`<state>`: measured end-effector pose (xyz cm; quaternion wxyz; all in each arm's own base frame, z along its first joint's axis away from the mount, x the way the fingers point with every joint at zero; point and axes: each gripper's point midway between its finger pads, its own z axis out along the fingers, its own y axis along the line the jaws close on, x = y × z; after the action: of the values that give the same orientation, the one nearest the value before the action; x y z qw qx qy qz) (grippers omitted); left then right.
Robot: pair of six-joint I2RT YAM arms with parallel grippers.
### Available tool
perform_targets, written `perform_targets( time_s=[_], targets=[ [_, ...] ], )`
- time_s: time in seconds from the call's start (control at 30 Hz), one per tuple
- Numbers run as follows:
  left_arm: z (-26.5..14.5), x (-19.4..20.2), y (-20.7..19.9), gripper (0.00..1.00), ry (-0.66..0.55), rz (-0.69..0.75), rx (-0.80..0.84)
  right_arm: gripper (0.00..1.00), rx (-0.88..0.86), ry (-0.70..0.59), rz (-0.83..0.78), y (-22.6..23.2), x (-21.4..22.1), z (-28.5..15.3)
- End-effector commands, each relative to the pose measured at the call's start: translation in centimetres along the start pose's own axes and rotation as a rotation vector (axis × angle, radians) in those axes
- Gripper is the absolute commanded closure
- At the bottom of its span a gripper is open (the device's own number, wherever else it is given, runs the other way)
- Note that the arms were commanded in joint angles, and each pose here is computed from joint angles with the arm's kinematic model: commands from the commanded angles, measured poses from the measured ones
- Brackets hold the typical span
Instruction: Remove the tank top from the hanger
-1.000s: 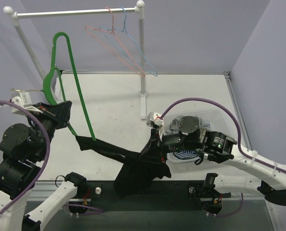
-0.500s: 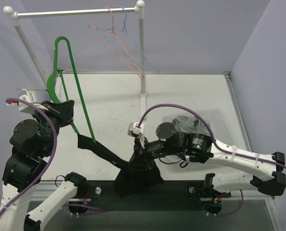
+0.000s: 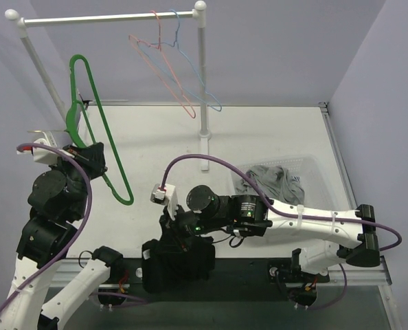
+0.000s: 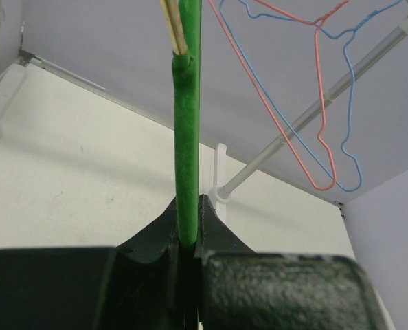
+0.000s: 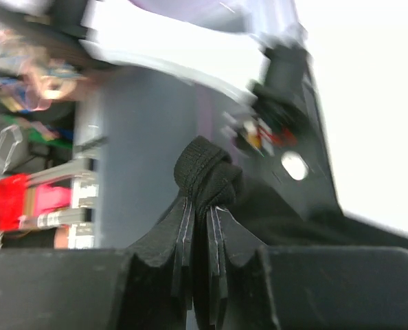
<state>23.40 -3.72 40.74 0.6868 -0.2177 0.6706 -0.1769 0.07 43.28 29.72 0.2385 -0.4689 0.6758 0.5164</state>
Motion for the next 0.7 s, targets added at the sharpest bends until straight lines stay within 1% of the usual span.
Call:
perform_targets(
  time_s=[0.0, 0.1, 0.13, 0.2, 0.23, 0.27, 0.3, 0.33, 0.43, 0.47, 0.53, 0.57, 0.67],
  targets=[
    [-0.9, -2.7, -1.2, 1.0, -0.065, 0.009, 0.053, 1.0, 0.19, -0.118, 0.133, -4.3, -1.1, -4.1],
    [-1.8, -1.7, -0.6, 1.0, -0.02, 0.047, 0.065, 1.0, 0.269, -0.206, 0.152, -5.5, -3.5, -7.9],
    [-2.1, -1.3, -0.4, 1.0, -0.006, 0.058, 0.066, 1.0, 0.309, -0.258, 0.127, -5.6, -5.4, -9.5],
    [-2.9, -0.1, 0.6, 1.0, 0.039, 0.099, 0.06, 1.0, 0.392, -0.29, 0.107, -6.2, -7.0, -12.2],
    [-3.1, 0.3, 0.9, 1.0, 0.054, 0.118, 0.056, 1.0, 0.437, -0.372, 0.063, -5.6, -10.2, -14.6],
    [-3.6, 0.8, 1.7, 1.0, 0.077, 0.153, 0.043, 1.0, 0.491, -0.353, 0.055, -6.2, -10.2, -15.7],
    [-3.9, 1.0, 2.1, 1.0, 0.083, 0.165, 0.033, 1.0, 0.529, -0.373, 0.036, -6.3, -11.2, -16.9],
    [-4.1, 1.0, 2.5, 1.0, 0.086, 0.179, 0.023, 1.0, 0.607, -0.434, -0.015, -6.0, -13.5, -19.9],
    [-5.1, 1.1, 3.4, 1.0, 0.096, 0.201, 0.013, 1.0, 0.732, -0.528, -0.082, -6.3, -16.5, -23.7],
    [-5.4, 1.0, 3.4, 1.0, 0.091, 0.204, 0.019, 1.0, 0.758, -0.589, -0.127, -5.4, -18.3, -25.9],
    [-5.6, 1.0, 3.7, 1.0, 0.098, 0.221, 0.014, 1.0, 0.811, -0.638, -0.177, -5.0, -19.9, -28.1],
    [-5.6, 1.0, 3.8, 1.0, 0.098, 0.228, 0.011, 1.0, 0.864, -0.692, -0.226, -4.2, -21.7, -30.5],
    [-5.7, 1.1, 3.9, 1.0, 0.105, 0.242, 0.01, 1.0, 0.939, -0.756, -0.29, -3.5, -23.9, -33.3]
  ],
)
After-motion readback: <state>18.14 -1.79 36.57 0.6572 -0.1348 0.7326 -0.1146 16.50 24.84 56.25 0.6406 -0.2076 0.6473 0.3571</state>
